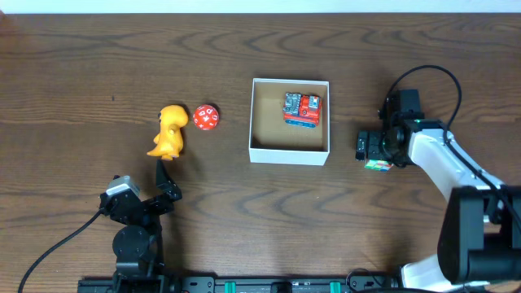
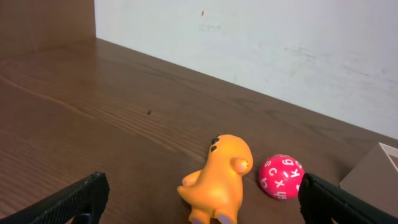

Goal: Pack container
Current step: 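Lower the right gripper and grasp the Rubik's cube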

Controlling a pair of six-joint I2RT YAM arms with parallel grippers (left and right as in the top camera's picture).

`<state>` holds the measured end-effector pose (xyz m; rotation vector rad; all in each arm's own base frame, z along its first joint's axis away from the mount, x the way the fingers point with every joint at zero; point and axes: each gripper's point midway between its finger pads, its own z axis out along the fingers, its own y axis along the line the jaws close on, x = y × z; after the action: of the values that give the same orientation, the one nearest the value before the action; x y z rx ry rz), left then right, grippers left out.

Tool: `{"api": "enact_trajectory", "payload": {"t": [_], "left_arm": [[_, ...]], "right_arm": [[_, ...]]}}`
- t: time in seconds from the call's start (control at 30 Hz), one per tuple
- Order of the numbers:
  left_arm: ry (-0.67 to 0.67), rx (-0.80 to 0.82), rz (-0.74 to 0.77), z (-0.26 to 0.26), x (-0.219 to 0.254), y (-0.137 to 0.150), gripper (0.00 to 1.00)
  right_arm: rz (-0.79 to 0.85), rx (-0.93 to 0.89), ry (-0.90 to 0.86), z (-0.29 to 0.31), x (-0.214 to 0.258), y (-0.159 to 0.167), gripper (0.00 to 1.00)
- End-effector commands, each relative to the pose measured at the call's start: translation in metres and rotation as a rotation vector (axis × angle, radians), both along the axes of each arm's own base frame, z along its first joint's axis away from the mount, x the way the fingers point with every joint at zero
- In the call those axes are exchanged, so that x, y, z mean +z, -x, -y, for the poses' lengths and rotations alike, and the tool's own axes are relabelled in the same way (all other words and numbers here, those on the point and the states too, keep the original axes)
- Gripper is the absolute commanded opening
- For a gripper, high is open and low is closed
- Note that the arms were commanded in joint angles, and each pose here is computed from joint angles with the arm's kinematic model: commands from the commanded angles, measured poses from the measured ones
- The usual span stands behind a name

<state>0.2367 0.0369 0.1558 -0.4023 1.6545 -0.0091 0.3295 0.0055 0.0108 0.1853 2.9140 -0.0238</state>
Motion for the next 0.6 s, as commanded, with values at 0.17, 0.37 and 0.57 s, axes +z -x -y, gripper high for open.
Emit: {"api": "enact_trajectory", "payload": {"t": [0.17,0.37,0.57], "left_arm": [[0.005,0.006,-0.033,-0.0012,-0.0153,-0.0001,0.98],[0.005,0.006,-0.033,-0.0012,-0.0153,-0.0001,0.98],[0.005,0.006,-0.033,-0.0012,-0.0153,-0.0001,0.98]], "right_arm": [[-0.051,0.02,0.024,0.0016,-0.0179,0.0055,0.99],[-0.055,0.017,0.043,0.0047,-0.0187,0.0061,0.93],[-0.062,0.017,0.043,0.0047,-0.0189,0.0078,0.81]]}}
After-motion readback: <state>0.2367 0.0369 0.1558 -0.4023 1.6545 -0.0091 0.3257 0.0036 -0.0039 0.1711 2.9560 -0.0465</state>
